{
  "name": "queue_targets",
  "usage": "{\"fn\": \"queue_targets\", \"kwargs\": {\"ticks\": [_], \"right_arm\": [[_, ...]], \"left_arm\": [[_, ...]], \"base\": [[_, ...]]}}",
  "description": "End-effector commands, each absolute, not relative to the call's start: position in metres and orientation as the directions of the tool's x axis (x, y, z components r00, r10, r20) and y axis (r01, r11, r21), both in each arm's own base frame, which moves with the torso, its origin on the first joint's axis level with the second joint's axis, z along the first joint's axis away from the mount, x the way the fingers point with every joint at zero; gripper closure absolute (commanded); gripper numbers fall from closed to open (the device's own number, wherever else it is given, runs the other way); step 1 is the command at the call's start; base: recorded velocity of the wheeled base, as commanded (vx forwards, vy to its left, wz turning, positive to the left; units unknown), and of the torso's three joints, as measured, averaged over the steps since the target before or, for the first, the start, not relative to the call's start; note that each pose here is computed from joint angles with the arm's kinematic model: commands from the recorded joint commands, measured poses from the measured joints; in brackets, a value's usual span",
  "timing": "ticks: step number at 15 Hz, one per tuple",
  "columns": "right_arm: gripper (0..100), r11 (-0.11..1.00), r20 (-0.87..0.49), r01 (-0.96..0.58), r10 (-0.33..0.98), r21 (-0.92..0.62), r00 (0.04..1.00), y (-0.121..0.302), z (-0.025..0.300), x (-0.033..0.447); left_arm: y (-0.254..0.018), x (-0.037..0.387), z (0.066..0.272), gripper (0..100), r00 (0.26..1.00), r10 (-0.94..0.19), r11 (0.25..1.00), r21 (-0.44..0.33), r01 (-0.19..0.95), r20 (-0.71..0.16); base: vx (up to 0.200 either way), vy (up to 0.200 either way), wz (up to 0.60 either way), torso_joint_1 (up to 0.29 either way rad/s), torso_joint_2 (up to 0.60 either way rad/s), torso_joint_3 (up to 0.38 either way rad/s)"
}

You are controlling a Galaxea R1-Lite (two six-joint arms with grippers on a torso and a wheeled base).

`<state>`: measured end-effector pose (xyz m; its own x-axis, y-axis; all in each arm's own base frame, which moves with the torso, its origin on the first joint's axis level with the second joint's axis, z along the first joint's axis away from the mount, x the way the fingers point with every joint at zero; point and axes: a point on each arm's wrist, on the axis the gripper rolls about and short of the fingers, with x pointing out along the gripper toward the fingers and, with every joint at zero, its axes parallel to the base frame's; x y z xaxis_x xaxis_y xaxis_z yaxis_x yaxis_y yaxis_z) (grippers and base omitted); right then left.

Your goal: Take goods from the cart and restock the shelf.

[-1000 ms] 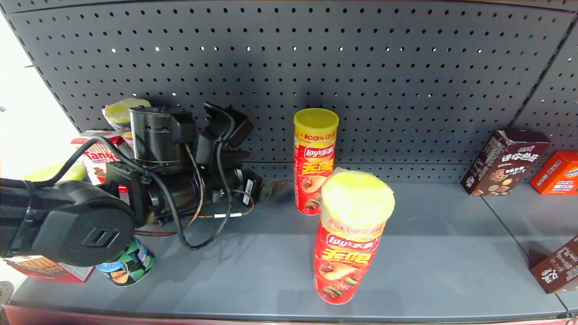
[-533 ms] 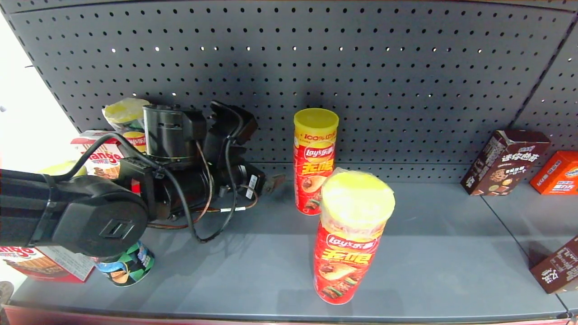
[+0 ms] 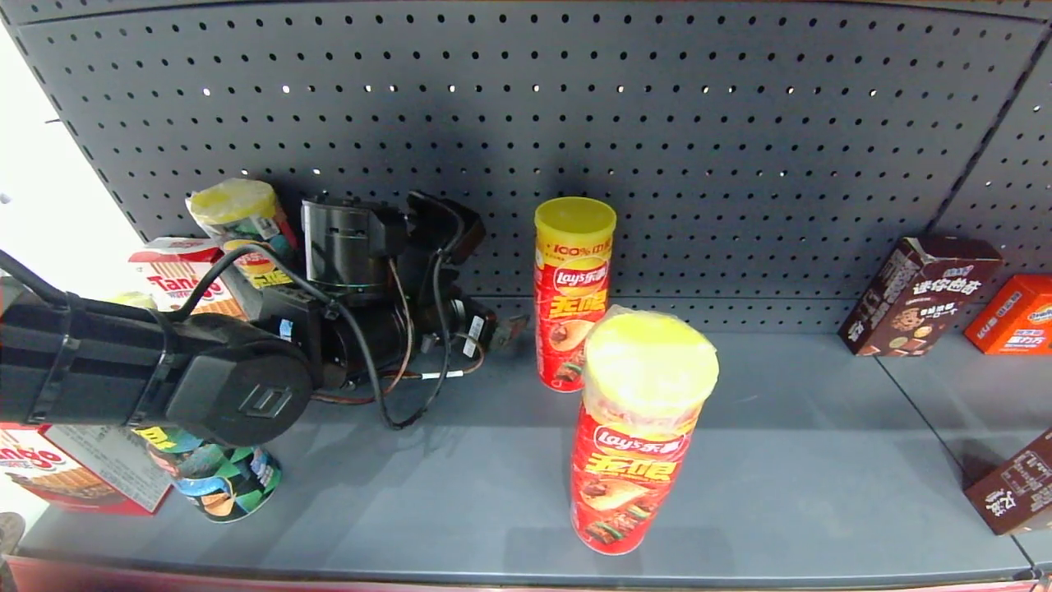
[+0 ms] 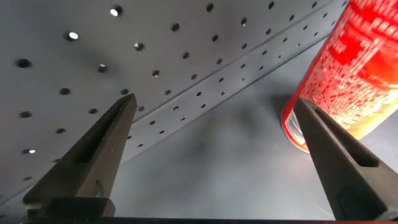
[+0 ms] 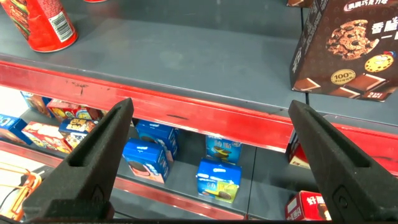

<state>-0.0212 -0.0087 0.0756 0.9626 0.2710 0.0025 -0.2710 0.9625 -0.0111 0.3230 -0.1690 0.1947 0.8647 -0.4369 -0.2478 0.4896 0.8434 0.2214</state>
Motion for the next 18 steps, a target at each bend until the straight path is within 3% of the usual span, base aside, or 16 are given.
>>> {"fn": "queue_targets", "kwargs": {"ticks": [1,18], "right_arm": [[0,0.962,0.002,-0.271,0.271,-0.012,0.963,-0.009,0.076,-0.021],[0,0.962,0.002,-0.271,0.271,-0.012,0.963,-0.009,0.076,-0.021]], "left_arm": [[-0.170,0.325,0.191,0,0.863,-0.435,0.843,0.220,0.491,-0.258],[-0.183,0.331,0.188,0,0.852,-0.457,0.832,0.218,0.511,-0.255]], "base": [[0.000,0.000,0.00,0.000,0.00,0.000],[0.000,0.000,0.00,0.000,0.00,0.000]]}}
